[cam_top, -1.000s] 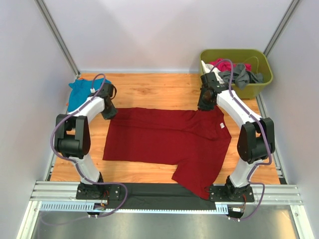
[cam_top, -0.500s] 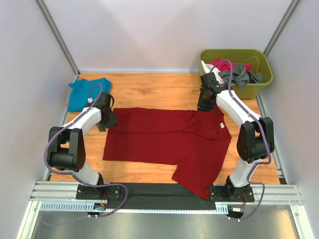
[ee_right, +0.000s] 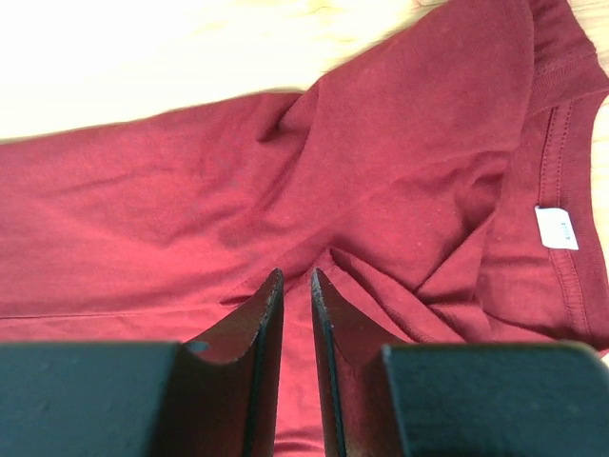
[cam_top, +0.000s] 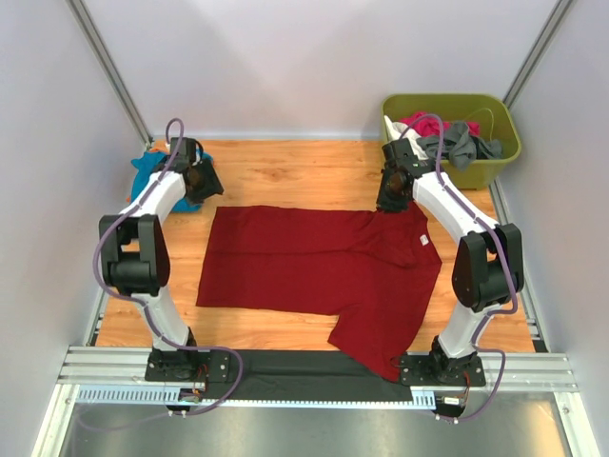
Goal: Fold and stack the t-shirts
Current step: Fold the tshirt
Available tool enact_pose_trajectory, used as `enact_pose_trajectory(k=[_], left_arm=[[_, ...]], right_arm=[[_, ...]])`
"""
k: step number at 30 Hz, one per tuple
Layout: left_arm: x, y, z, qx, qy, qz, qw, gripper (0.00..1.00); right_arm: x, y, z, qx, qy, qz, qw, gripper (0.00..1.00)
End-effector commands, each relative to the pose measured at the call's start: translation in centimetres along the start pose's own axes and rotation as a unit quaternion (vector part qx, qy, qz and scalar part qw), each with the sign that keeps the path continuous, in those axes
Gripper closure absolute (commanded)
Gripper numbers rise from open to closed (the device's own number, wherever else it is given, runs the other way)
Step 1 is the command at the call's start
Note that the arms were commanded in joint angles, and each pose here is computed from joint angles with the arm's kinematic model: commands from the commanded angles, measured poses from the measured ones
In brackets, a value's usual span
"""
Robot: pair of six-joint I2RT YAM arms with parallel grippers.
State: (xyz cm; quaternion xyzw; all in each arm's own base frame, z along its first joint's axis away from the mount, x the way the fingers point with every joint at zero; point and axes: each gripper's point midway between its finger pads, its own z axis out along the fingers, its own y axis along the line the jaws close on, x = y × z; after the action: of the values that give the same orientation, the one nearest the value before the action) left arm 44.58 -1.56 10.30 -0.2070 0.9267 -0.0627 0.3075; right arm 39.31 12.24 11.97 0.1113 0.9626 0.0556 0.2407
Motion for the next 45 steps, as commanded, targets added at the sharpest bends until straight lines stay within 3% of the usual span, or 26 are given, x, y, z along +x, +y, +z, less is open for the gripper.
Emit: enact_pose_trajectory(k=[1,6,11,16,24,33,38,41,44,45], left_arm=[[0.3,-2.4,2.0,0.053,0.03,0.016,0.998,0.34],[1.1,-1.9,4.1,0.032,0.057,-0.005,0.998,0.42],[2.1,-0.2,4.4,-0.008,0.068,0.004,0.998,0.41],[4.6,0.8,3.8,-0.016,0.099,-0.002,0.995,0.4],[5.6,0.9,3.3,-0.013,0.108,-0.006,0.994,0.41],[4.4,-0.1,2.8,0.007,0.092,-0.009,0.996,0.57],[4.4,-0.3,2.8,0.009,0.093,-0.007,0.996,0.82],[3.8,-0.2,2.5,0.003,0.081,-0.004,0.997,0.83],[3.3,0.0,2.2,-0.006,0.076,0.001,0.997,0.7],[3.0,-0.1,2.1,-0.006,0.073,0.002,0.997,0.59]], right_arm=[[-0.7,0.3,-0.4,-0.003,-0.008,-0.007,1.0,0.8],[-0.9,0.3,-0.4,0.002,-0.007,-0.008,1.0,0.8],[-1.0,0.2,-0.2,0.009,-0.001,-0.01,1.0,0.8],[-1.3,0.5,0.2,0.01,0.003,-0.01,1.0,0.8],[-1.6,1.0,0.5,0.004,0.006,-0.006,1.0,0.81],[-1.5,0.8,0.5,0.007,0.007,-0.003,1.0,0.81],[-1.5,1.0,0.5,0.006,0.008,0.0,1.0,0.82],[-1.4,1.0,0.5,0.006,0.008,0.0,1.0,0.82],[-1.5,1.1,0.5,0.005,0.008,0.001,1.0,0.82],[-1.5,1.1,0.5,0.004,0.008,0.0,1.0,0.82]])
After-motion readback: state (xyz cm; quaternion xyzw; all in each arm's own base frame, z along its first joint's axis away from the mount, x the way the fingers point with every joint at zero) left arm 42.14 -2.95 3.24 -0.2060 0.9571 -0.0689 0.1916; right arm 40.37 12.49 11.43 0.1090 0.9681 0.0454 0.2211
